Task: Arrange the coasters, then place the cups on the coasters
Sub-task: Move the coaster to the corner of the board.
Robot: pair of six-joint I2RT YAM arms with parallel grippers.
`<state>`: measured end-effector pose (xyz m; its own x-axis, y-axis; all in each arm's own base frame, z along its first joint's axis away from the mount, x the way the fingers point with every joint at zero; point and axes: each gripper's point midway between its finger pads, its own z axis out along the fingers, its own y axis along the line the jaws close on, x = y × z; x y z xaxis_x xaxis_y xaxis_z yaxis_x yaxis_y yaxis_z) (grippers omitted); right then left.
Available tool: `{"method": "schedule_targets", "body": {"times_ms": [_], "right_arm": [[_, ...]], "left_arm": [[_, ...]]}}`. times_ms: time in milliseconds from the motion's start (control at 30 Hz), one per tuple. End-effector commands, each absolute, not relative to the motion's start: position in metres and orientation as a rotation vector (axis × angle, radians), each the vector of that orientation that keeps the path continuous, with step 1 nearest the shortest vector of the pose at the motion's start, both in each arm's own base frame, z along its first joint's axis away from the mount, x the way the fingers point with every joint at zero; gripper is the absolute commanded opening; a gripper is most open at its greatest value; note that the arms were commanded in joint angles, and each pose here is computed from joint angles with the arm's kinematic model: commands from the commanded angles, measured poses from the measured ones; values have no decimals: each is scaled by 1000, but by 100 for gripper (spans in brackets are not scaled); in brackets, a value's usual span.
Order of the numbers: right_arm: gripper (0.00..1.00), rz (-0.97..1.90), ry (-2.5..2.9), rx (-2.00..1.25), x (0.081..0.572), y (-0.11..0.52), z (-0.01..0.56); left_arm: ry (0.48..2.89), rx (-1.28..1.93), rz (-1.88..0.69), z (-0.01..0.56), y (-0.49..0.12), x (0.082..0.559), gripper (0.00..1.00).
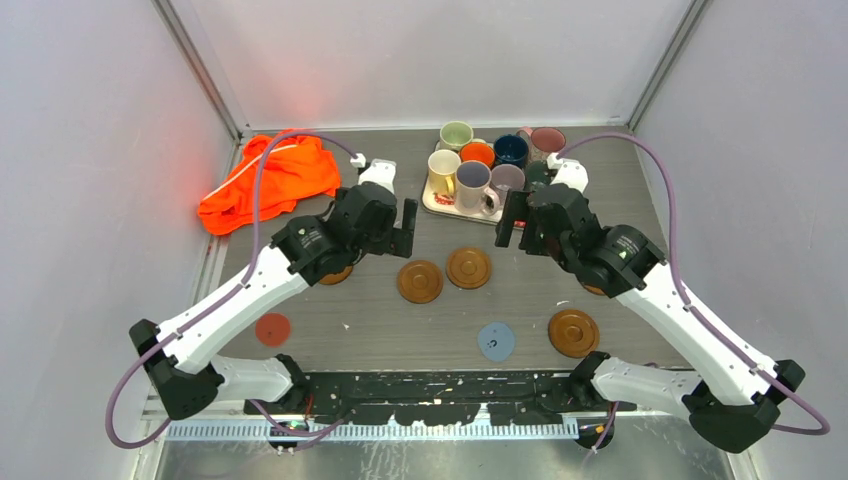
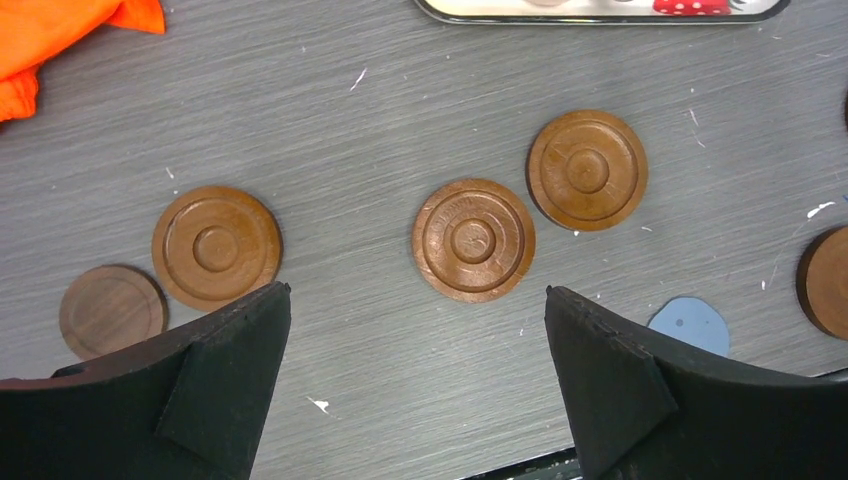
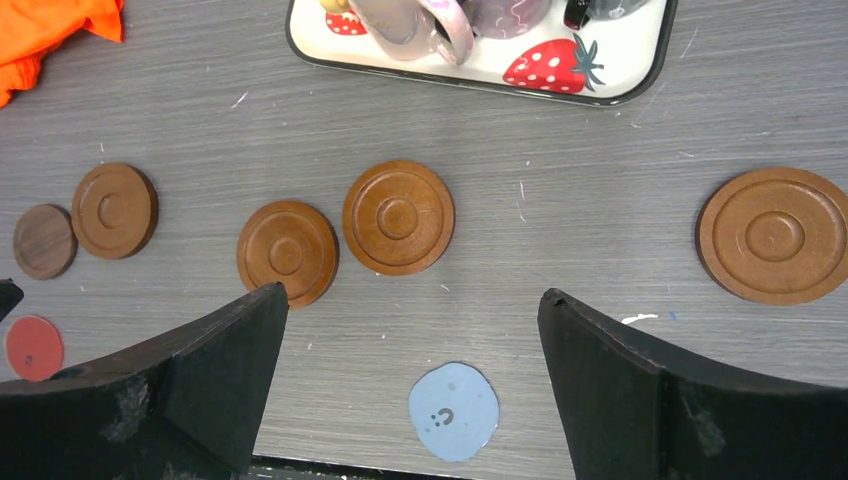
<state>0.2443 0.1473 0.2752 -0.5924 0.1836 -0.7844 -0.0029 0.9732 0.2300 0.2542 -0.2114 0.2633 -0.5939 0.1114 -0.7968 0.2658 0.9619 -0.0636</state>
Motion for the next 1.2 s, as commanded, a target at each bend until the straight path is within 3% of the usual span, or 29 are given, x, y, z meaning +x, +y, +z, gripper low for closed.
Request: {"method": "schedule_targets", "body": {"times_ms": [0, 367, 1167], "right_arm": [[100, 258, 2190, 166, 236, 140, 273], [100, 285, 2281, 182, 228, 150, 234], [100, 380, 2364, 52, 237, 190, 204]], "left_arm": [[2203, 159, -184, 260, -199, 253, 100], [2304, -23, -205, 212, -167, 255, 100], [2301, -805, -200, 101, -47, 310, 100]]}}
